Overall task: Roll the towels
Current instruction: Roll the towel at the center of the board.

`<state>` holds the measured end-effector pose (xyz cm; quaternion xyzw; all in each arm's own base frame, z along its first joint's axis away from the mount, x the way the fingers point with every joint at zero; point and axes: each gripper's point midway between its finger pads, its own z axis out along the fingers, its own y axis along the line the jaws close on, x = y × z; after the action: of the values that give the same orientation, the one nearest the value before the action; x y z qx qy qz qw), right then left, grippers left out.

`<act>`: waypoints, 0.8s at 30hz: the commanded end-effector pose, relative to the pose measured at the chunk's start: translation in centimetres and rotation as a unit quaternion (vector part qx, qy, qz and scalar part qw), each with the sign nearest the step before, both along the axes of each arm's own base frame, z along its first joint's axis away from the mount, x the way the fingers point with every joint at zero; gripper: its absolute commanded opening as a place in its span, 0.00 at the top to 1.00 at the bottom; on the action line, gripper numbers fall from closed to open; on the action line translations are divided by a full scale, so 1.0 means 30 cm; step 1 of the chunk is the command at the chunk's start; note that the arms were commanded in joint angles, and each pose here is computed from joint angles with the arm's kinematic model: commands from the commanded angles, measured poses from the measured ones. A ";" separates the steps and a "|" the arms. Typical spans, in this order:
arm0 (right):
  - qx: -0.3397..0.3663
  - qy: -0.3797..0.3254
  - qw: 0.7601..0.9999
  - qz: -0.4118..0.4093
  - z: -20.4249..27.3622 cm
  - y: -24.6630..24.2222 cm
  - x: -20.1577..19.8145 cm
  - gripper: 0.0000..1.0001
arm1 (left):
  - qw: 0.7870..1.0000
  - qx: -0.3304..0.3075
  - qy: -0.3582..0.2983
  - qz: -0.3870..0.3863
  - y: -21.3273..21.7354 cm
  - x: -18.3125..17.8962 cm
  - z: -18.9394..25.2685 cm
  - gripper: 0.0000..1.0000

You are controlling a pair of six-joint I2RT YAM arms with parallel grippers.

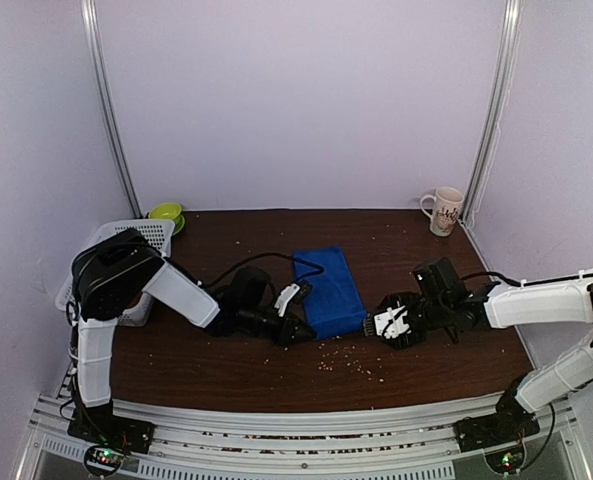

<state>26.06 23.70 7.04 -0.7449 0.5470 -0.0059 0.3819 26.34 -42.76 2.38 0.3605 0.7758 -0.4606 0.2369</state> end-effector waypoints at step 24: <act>-0.063 -0.190 0.977 -0.068 -0.156 0.105 0.111 0.60 | 0.997 -0.009 0.076 0.003 0.037 -0.003 -0.054 1.00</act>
<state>28.91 27.68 3.50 -0.7229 0.5028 -0.1681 0.4431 26.36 -42.57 2.69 0.3392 0.7749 -0.4910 0.2083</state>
